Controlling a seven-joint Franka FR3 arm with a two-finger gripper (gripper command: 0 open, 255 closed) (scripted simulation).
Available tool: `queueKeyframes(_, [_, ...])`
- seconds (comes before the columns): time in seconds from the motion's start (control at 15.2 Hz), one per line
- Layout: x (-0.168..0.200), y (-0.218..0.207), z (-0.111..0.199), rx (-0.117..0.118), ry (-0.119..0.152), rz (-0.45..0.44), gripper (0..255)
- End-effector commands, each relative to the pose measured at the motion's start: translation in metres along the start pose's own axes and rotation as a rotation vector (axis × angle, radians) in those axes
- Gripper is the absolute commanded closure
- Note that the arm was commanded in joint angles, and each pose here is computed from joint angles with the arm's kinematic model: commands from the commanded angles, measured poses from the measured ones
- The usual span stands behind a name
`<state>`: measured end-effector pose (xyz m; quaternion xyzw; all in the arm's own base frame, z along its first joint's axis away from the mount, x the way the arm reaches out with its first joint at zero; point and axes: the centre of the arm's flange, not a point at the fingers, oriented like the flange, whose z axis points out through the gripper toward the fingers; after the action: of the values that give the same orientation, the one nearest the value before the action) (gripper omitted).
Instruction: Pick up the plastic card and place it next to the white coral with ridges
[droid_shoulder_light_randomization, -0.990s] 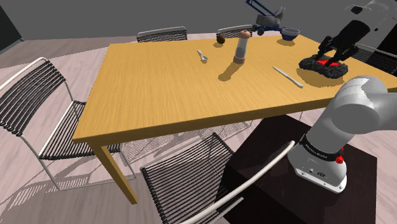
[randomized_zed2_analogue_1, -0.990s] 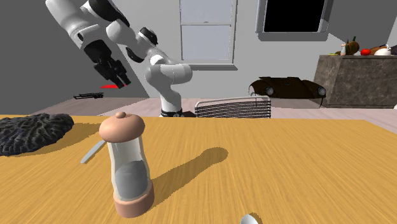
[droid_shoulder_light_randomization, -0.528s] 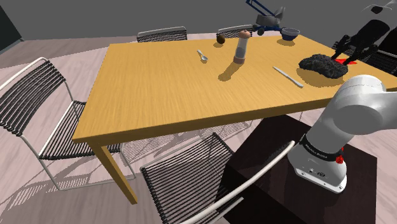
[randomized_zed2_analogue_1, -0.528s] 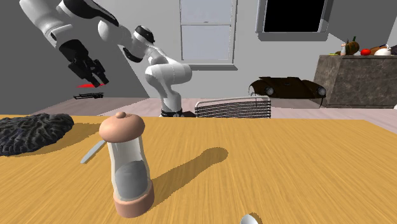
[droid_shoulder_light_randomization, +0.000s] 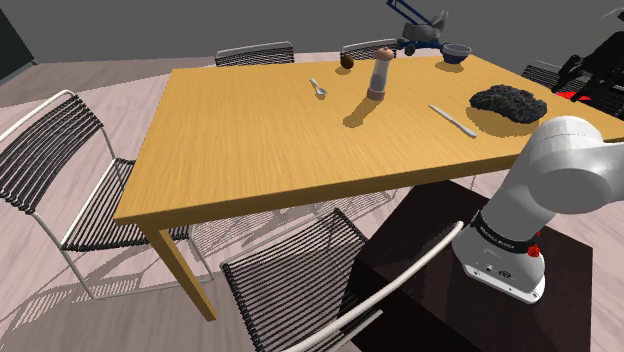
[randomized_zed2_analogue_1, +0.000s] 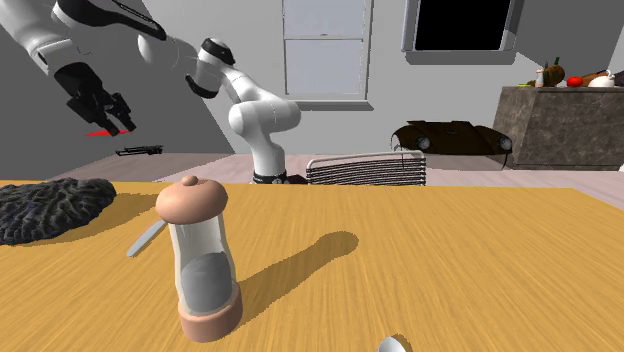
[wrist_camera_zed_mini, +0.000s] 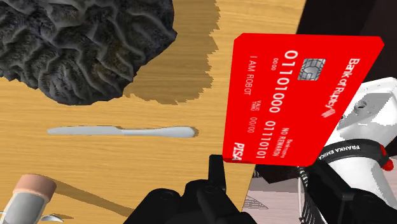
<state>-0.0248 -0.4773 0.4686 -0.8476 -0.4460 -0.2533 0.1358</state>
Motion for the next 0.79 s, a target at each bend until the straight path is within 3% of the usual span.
queueKeyframes(0.0, [-0.023,-0.003,-0.016,0.001,0.000,0.000,255])
queueKeyframes(0.73, [-0.144,-0.015,-0.096,0.001,0.000,0.000,255])
